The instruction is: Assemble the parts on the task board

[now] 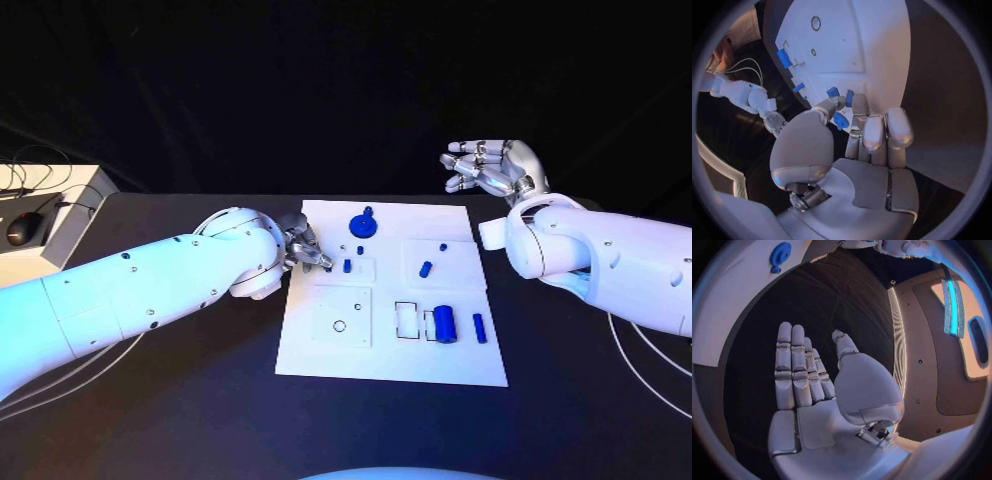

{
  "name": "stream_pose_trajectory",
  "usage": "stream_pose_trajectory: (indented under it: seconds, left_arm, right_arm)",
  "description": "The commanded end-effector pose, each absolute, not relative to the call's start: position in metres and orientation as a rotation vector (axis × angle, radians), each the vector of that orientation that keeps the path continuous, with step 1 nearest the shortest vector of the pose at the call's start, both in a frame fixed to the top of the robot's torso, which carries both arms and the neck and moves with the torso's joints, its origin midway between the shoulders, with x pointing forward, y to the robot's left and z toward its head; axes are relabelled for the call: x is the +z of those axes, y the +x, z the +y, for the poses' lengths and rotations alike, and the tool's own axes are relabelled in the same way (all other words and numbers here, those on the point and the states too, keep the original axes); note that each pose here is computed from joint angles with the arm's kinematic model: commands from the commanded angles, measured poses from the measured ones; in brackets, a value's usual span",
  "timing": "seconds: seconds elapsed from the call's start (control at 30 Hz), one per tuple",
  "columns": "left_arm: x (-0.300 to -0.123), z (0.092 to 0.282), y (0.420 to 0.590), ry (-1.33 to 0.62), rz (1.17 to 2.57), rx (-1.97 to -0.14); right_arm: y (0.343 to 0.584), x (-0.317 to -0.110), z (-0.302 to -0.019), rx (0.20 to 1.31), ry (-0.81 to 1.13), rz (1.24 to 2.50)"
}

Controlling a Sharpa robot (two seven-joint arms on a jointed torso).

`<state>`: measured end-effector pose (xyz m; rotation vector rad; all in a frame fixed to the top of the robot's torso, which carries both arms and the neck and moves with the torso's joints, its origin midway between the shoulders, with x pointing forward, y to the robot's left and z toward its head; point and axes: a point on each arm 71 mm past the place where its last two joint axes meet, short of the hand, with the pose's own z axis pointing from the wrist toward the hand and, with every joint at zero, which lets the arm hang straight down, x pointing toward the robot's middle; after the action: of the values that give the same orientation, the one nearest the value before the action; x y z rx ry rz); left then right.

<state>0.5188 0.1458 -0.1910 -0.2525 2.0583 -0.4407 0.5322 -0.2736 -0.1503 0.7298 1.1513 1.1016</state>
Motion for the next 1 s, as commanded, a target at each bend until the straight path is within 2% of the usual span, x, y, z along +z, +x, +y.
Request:
stream_pose_trajectory:
  seconds: [0.03, 1.0]
  left_arm:
    - [-0.1946, 0.1433, 0.5162, -0.239, 2.083, -0.447]
    - [-0.1980, 0.1462, 0.5167, -0.238, 2.121, -0.432]
  right_arm:
    - [0.5319, -0.1497, -0.2721, 1.120, 0.720, 1.153]
    - [0.5320, -0.1498, -0.2720, 1.120, 0.721, 1.154]
